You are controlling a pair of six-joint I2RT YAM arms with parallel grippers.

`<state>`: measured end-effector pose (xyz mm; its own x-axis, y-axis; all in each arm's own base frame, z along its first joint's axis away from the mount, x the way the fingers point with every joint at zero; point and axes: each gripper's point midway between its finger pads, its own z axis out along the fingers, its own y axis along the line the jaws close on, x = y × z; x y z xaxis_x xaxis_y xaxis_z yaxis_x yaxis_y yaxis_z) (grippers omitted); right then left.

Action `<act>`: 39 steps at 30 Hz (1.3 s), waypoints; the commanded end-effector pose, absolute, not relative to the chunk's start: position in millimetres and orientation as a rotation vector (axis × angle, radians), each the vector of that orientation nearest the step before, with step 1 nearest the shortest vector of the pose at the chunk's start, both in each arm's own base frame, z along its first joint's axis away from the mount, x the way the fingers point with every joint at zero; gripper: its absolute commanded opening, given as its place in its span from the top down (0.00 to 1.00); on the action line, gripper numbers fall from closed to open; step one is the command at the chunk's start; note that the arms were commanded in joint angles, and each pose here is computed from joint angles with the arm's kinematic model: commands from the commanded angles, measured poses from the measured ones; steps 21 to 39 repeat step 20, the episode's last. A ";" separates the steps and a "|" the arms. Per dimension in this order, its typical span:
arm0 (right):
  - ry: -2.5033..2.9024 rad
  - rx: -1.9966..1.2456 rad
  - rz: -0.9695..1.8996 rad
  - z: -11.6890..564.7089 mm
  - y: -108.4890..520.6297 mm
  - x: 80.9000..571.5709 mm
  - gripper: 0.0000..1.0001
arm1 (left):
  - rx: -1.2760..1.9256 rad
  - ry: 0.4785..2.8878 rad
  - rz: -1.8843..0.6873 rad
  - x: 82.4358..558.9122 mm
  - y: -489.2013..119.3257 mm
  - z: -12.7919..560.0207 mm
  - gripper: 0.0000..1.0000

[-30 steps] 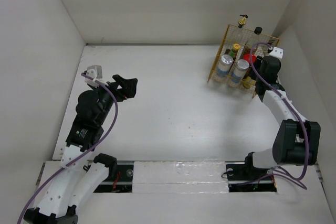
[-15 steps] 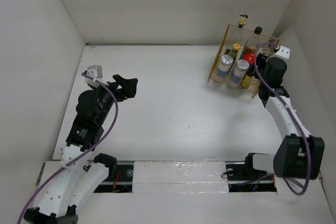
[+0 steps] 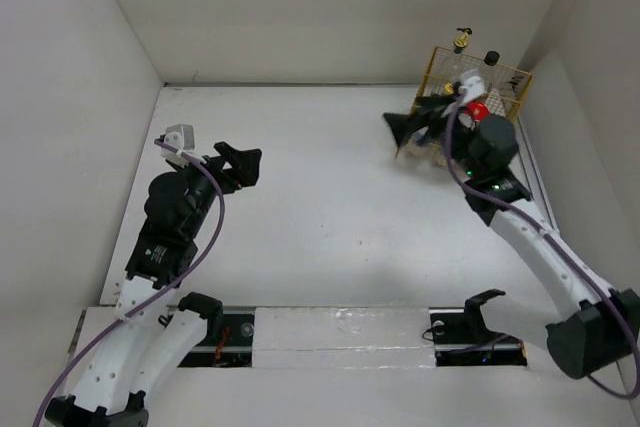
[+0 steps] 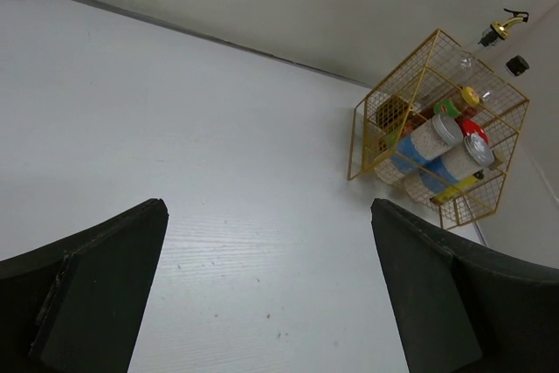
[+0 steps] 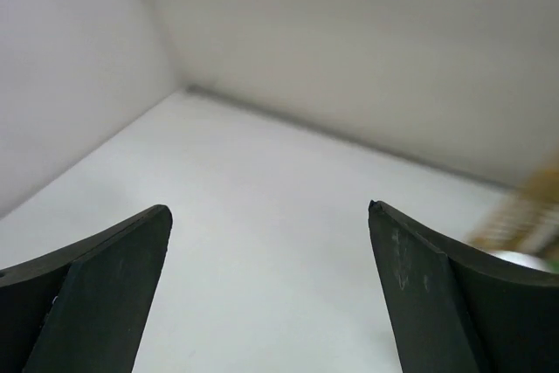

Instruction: Organize the condiment bottles

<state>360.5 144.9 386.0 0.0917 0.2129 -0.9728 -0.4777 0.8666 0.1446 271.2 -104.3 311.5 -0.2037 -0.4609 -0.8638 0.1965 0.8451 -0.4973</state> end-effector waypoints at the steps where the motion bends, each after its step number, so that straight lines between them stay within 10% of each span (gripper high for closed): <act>1: 1.393 -0.530 0.739 362.6 236.3 339.0 0.00 | -0.216 1.594 -0.607 268.6 -98.9 335.0 0.01; 11: 1.654 -0.723 0.895 219.9 352.4 306.8 0.00 | -0.246 1.563 -0.581 266.2 -90.4 341.0 0.01; 39: 1.693 -0.681 0.763 212.6 340.2 317.8 0.00 | -0.210 1.583 -0.600 267.3 -97.5 335.1 0.01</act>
